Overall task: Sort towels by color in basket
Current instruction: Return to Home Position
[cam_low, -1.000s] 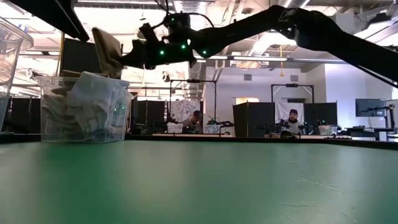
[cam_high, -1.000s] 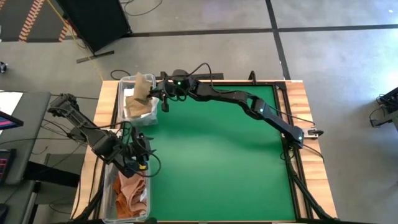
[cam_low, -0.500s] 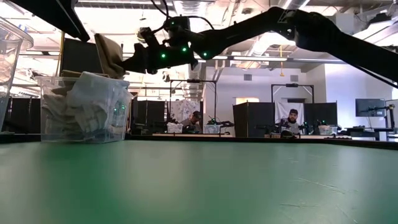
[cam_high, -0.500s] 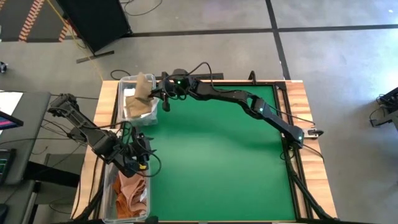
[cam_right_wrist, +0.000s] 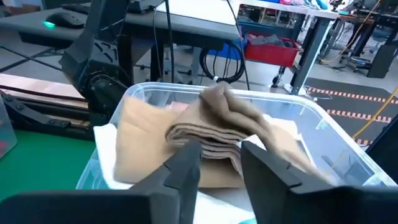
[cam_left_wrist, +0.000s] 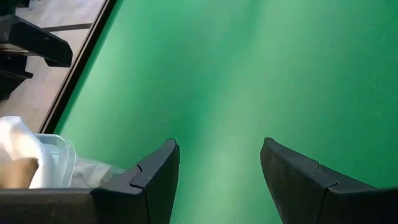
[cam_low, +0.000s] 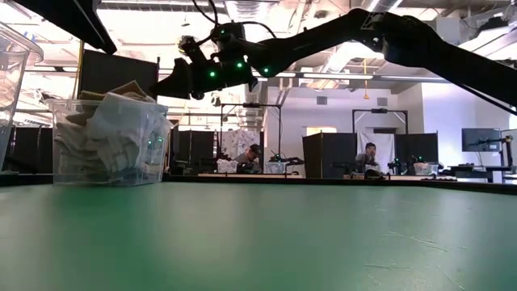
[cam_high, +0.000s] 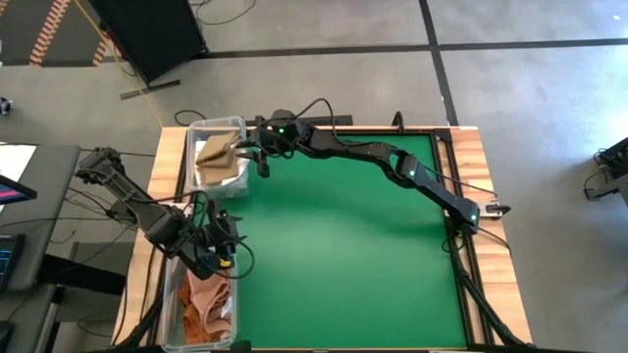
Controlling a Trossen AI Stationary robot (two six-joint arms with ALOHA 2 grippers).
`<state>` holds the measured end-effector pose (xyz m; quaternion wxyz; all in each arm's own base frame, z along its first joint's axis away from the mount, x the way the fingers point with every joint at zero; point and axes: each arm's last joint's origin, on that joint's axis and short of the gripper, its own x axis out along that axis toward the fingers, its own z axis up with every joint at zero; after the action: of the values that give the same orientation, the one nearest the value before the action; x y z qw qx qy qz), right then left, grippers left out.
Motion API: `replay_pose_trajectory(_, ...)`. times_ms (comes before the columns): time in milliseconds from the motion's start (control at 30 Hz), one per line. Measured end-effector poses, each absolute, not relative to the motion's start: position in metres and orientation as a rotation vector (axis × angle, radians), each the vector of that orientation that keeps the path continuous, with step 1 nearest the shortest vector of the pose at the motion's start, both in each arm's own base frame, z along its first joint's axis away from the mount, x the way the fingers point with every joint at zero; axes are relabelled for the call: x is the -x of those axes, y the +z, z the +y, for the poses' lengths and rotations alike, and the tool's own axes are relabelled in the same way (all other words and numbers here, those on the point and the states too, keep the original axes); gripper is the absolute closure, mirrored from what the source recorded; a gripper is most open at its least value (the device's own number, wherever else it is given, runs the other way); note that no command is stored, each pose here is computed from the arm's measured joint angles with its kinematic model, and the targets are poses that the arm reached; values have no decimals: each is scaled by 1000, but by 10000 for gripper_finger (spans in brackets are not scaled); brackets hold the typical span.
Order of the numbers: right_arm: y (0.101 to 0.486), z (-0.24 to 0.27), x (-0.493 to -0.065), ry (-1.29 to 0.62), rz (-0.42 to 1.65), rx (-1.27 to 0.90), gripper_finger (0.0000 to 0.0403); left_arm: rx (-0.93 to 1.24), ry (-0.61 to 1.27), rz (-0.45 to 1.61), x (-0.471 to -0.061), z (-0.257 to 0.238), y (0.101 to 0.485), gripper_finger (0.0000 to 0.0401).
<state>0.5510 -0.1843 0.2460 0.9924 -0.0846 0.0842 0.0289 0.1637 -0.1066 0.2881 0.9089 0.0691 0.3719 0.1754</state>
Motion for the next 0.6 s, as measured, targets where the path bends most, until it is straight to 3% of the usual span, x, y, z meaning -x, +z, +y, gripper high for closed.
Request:
replay_pose_trajectory(300, 246, -185, -551, 57, 169, 170, 180, -132, 365, 765, -164, -107, 288, 186)
replay_pose_trajectory(600, 258, -182, -544, 67, 222, 181, 171, -156, 362, 764, -163, -106, 289, 186)
